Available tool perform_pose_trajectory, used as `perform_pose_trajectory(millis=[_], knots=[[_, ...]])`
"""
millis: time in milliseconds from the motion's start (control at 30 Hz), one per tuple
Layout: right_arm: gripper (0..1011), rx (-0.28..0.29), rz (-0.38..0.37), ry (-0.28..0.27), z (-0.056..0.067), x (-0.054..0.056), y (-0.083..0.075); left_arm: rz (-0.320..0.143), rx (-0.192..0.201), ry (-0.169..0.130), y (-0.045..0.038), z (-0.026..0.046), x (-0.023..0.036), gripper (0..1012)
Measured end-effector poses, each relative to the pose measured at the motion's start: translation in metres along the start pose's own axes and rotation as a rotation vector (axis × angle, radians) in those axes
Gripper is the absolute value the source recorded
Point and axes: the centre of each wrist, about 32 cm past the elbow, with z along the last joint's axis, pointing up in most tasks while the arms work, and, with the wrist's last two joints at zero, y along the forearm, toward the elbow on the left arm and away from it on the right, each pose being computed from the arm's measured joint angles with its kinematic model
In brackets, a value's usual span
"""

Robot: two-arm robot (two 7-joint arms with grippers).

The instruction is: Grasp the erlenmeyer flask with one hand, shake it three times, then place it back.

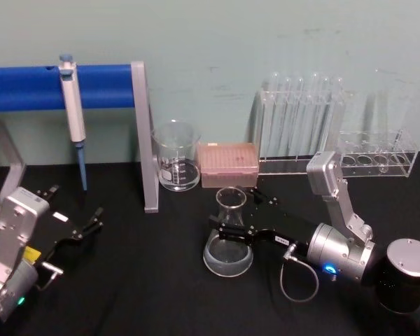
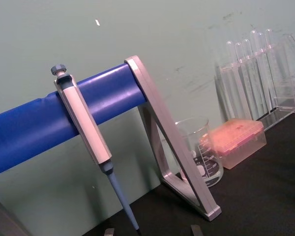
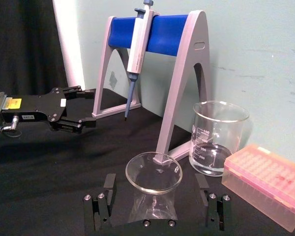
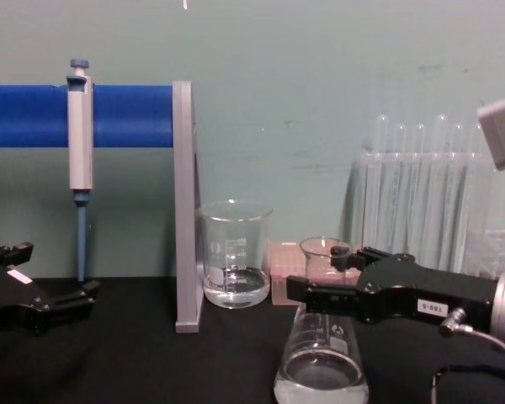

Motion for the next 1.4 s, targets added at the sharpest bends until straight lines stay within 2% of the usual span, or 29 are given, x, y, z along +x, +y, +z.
perform_pose_trajectory(millis=[600,900,1267,1400], knots=[[1000,-0.001,0.0,-0.001,0.0,0.0004,-0.0006,0.0,0.0,0.0,0.0,0.0,0.0,1001],[813,-0.001,0.001,0.0,-0.0001,0.0002,-0.0006,0.0,0.0,0.0,0.0,0.0,0.0,1001],[456,0.0,0.002,0.0,0.0,0.0,-0.0006,0.0,0.0,0.0,0.0,0.0,0.0,1001],[449,0.0,0.002,0.0,0.0,0.0001,-0.0006,0.0,0.0,0.0,0.0,0.0,0.0,1001]])
